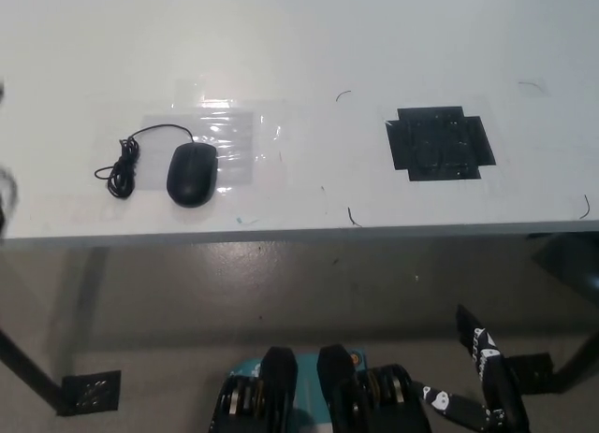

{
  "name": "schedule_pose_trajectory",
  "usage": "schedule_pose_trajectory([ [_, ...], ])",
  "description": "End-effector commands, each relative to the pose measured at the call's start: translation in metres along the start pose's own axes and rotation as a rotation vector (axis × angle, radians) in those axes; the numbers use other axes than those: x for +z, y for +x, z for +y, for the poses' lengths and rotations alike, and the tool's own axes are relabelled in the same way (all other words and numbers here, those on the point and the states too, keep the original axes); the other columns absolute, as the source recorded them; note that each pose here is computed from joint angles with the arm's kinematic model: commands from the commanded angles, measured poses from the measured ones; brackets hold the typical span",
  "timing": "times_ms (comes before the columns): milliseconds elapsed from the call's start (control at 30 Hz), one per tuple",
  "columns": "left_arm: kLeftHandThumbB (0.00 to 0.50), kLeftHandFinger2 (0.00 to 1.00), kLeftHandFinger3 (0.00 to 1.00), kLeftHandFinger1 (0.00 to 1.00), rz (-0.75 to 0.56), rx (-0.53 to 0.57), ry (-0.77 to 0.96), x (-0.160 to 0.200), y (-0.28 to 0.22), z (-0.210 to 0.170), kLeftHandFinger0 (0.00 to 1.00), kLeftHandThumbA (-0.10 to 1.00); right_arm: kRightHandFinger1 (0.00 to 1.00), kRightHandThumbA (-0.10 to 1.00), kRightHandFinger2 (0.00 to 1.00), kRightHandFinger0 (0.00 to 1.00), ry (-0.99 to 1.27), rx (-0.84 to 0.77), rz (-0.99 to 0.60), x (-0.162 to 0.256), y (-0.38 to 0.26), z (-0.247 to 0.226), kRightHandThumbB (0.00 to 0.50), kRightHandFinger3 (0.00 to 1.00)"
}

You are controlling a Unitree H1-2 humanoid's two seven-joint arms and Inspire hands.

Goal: The robot uses left hand to click on the left button of the black mouse, which is placed on the left area of the table

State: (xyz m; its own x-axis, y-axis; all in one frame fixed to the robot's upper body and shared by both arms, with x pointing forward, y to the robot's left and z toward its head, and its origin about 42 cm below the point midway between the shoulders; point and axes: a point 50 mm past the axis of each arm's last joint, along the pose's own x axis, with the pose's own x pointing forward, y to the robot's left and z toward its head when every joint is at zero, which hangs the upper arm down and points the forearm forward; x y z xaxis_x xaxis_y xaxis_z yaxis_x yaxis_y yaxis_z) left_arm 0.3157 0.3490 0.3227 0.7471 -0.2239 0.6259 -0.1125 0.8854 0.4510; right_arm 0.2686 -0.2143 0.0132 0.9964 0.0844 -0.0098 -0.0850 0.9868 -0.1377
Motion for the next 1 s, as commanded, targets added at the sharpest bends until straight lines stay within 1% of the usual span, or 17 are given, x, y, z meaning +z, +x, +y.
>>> schedule_pose_trajectory([
  [0, 0.412, 0.27, 1.00, 0.04, 0.047, -0.146, 0.152, 0.012, 0.075, 0.043, 0.05, 1.00, 1.00, 1.00, 1.00, 1.00, -0.022, -0.027, -0.097, 0.011, 0.004, -0.007, 0.304, 1.00],
  [67, 0.373, 0.37, 1.00, 0.12, 0.093, -0.227, 0.161, 0.010, 0.106, 0.051, 0.61, 1.00, 1.00, 1.00, 1.00, 1.00, -0.024, -0.032, -0.095, 0.011, 0.002, -0.008, 0.303, 1.00],
  [133, 0.389, 0.40, 1.00, 0.11, 0.138, -0.275, 0.164, 0.009, 0.122, 0.051, 0.75, 1.00, 1.00, 1.00, 1.00, 1.00, -0.026, -0.032, -0.095, 0.011, 0.001, -0.009, 0.302, 1.00],
  [167, 0.393, 0.38, 1.00, 0.09, 0.169, -0.297, 0.166, 0.009, 0.132, 0.050, 0.76, 1.00, 1.00, 1.00, 1.00, 1.00, -0.025, -0.031, -0.095, 0.011, 0.001, -0.009, 0.302, 1.00],
  [200, 0.437, 0.32, 1.00, 0.03, 0.248, -0.361, 0.166, 0.004, 0.153, 0.045, 0.10, 1.00, 1.00, 1.00, 1.00, 1.00, -0.024, -0.035, -0.092, 0.010, 0.000, -0.008, 0.299, 1.00],
  [233, 0.417, 0.27, 1.00, 0.01, 0.311, -0.417, 0.150, 0.001, 0.168, 0.041, 0.00, 1.00, 1.00, 1.00, 1.00, 1.00, -0.026, -0.038, -0.089, 0.009, -0.001, -0.008, 0.300, 1.00],
  [267, 0.375, 0.27, 1.00, 0.02, 0.331, -0.462, 0.166, -0.002, 0.175, 0.038, 0.15, 1.00, 1.00, 1.00, 1.00, 1.00, -0.025, -0.037, -0.088, 0.009, -0.001, -0.009, 0.303, 1.00],
  [300, 0.371, 0.28, 1.00, 0.03, 0.353, -0.514, 0.195, -0.006, 0.181, 0.035, 0.28, 1.00, 1.00, 1.00, 1.00, 1.00, -0.019, -0.035, -0.086, 0.008, -0.002, -0.010, 0.304, 1.00],
  [333, 0.370, 0.29, 1.00, 0.04, 0.366, -0.533, 0.201, -0.007, 0.182, 0.033, 0.29, 1.00, 1.00, 1.00, 1.00, 1.00, -0.016, -0.034, -0.085, 0.008, -0.003, -0.010, 0.304, 1.00],
  [367, 0.364, 0.32, 1.00, 0.02, 0.422, -0.577, 0.187, -0.017, 0.189, 0.026, 0.01, 1.00, 1.00, 1.00, 1.00, 1.00, -0.018, -0.037, -0.084, 0.008, -0.004, -0.011, 0.294, 1.00],
  [400, 0.365, 0.32, 1.00, 0.00, 0.440, -0.594, 0.178, -0.021, 0.192, 0.023, 0.00, 1.00, 1.00, 1.00, 1.00, 1.00, -0.021, -0.039, -0.083, 0.007, -0.005, -0.012, 0.294, 1.00],
  [467, 0.440, 0.26, 1.00, 0.00, 0.524, -0.628, 0.140, -0.035, 0.202, 0.011, 0.00, 1.00, 1.00, 1.00, 1.00, 1.00, -0.021, -0.041, -0.084, 0.008, -0.006, -0.012, 0.297, 1.00],
  [600, 0.477, 0.27, 1.00, 0.00, 0.600, -0.686, 0.154, -0.047, 0.212, 0.001, 0.00, 1.00, 1.00, 1.00, 1.00, 1.00, -0.025, -0.036, -0.082, 0.007, -0.007, -0.014, 0.308, 1.00],
  [667, 0.474, 0.36, 1.00, 0.02, 0.655, -0.754, 0.221, -0.054, 0.220, -0.008, 0.00, 1.00, 1.00, 1.00, 1.00, 1.00, -0.030, -0.033, -0.082, 0.007, -0.007, -0.014, 0.310, 1.00],
  [767, 0.421, 0.29, 1.00, 0.00, 0.673, -0.819, 0.239, -0.061, 0.228, -0.021, 0.00, 1.00, 1.00, 1.00, 1.00, 1.00, -0.031, -0.041, -0.081, 0.007, -0.010, -0.018, 0.305, 1.00],
  [867, 0.447, 0.25, 1.00, 0.00, 0.741, -0.843, 0.252, -0.063, 0.233, -0.033, 0.00, 1.00, 1.00, 1.00, 1.00, 1.00, -0.040, -0.046, -0.082, 0.007, -0.011, -0.020, 0.296, 1.00],
  [967, 0.392, 0.32, 1.00, 0.00, 0.777, -0.912, 0.257, -0.066, 0.237, -0.044, 0.00, 1.00, 1.00, 1.00, 1.00, 1.00, -0.049, -0.049, -0.084, 0.008, -0.012, -0.022, 0.297, 1.00],
])
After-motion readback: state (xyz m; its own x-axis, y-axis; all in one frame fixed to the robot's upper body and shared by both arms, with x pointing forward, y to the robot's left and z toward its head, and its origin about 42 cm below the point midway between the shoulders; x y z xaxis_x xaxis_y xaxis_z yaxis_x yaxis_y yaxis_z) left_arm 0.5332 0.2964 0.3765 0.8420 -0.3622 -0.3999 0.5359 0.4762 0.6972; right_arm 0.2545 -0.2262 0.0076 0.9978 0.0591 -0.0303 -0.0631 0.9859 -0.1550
